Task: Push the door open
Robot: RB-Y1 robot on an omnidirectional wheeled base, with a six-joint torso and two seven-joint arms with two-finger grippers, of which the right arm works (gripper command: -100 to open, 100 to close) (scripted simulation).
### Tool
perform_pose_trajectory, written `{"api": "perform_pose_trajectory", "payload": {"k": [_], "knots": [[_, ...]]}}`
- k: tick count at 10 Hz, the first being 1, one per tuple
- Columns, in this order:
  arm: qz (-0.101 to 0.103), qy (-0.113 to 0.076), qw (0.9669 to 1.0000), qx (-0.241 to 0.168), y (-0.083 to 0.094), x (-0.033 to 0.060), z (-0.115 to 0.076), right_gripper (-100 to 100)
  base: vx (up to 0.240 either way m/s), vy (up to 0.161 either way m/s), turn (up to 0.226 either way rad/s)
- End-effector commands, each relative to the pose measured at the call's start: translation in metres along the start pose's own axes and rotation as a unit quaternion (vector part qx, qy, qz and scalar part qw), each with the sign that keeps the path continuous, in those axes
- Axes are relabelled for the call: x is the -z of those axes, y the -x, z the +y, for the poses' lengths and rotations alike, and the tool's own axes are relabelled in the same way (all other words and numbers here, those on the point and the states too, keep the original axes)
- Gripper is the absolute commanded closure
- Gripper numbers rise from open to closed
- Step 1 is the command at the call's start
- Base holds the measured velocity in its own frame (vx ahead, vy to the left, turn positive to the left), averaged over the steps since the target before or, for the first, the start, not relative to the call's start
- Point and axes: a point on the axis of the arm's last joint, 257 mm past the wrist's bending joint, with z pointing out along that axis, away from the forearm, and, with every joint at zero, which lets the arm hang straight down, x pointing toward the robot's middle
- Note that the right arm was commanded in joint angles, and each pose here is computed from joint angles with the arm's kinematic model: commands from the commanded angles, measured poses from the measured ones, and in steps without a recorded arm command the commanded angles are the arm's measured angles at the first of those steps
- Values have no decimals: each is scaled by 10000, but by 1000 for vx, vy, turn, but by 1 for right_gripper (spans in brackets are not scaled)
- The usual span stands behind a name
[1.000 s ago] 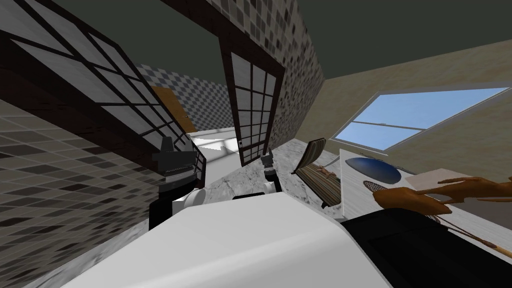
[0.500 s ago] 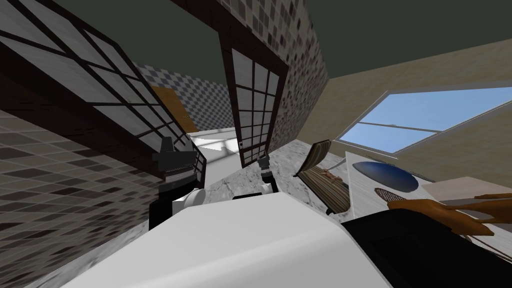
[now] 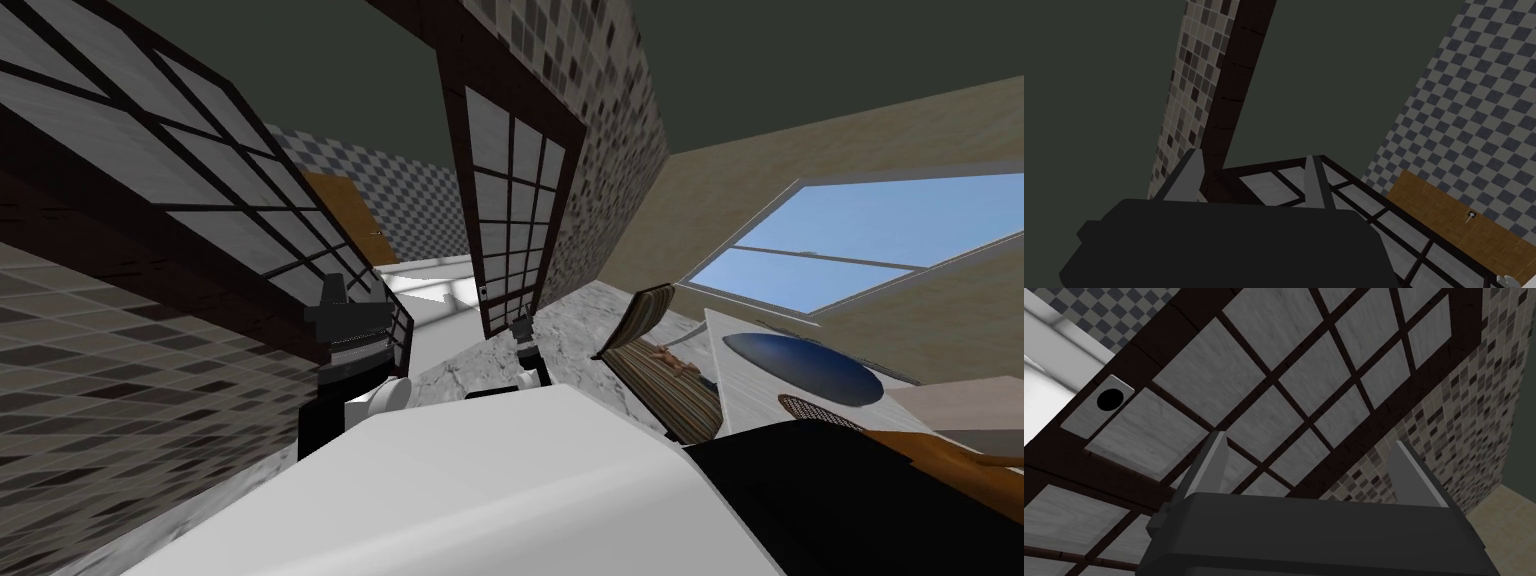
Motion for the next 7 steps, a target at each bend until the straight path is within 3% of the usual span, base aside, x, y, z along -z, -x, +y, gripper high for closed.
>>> {"api": "perform_pose_trajectory", "payload": {"k": [1, 4, 7], "knots": [[-16, -45, 9999, -118, 19, 4, -85, -100, 63, -5, 7], [-100, -240, 9978, -613, 54, 79, -342, -100, 75, -4, 36], [-203, -428, 9930, -1085, 86, 165, -592, -100, 102, -6, 36]]}}
